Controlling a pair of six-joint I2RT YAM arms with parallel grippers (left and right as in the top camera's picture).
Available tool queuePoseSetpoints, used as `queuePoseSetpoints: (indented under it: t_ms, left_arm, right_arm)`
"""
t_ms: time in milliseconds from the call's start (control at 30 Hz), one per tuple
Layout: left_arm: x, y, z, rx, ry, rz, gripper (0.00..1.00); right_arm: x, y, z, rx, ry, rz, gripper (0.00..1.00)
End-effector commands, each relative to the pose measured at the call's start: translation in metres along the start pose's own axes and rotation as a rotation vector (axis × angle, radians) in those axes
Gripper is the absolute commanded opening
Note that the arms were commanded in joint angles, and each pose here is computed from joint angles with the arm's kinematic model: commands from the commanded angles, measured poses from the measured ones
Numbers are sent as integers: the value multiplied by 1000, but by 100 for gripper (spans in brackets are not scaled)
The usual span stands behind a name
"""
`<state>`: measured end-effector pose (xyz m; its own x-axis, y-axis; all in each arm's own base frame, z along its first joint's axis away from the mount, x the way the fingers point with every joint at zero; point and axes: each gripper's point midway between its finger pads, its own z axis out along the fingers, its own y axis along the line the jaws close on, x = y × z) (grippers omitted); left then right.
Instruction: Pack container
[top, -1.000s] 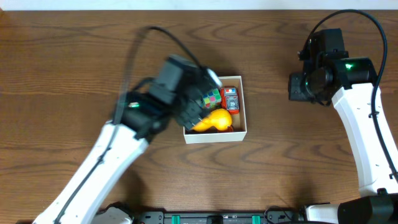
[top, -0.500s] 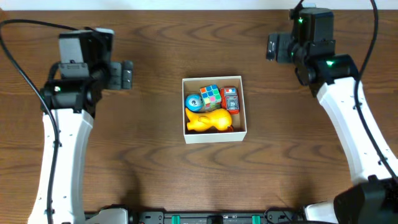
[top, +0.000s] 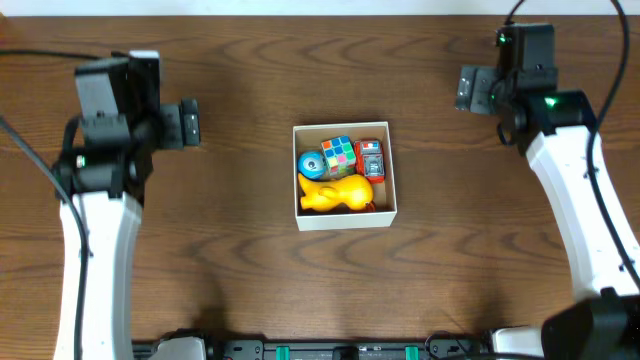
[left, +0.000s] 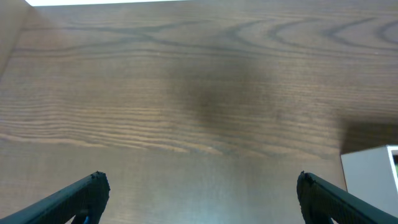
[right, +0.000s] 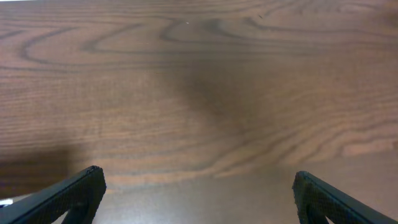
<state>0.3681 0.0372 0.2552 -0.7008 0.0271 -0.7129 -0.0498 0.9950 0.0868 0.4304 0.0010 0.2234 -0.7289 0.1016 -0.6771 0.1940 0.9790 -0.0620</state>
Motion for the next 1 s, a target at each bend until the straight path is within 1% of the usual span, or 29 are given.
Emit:
queuePoseSetpoints:
  t_ms: [0, 133, 267, 400, 500, 600, 967]
  left_arm:
    - [19, -6, -14, 5, -32, -7, 98]
    - [48, -26, -28, 43, -93, 30, 98]
    - [83, -44, -43, 91, -132, 70, 98]
    - [116, -51, -59, 119, -161, 92, 98]
    - [127, -46, -67, 100, -205, 86, 98]
    - [133, -39, -70, 60, -234, 78, 98]
    - [137, -39, -68, 60, -221, 79, 98]
  right_arm:
    - [9, -9, -29, -13, -52, 48, 99]
    - [42, -18, -48, -25, -104, 59, 99]
    - [85, -32, -66, -26, -148, 86, 99]
    - [128, -47, -80, -16, -176, 111, 99]
    - [136, -51, -91, -31, -255, 144, 99]
    - [144, -58, -95, -16, -285, 154, 99]
    - [165, -60, -90, -1, -211, 134, 99]
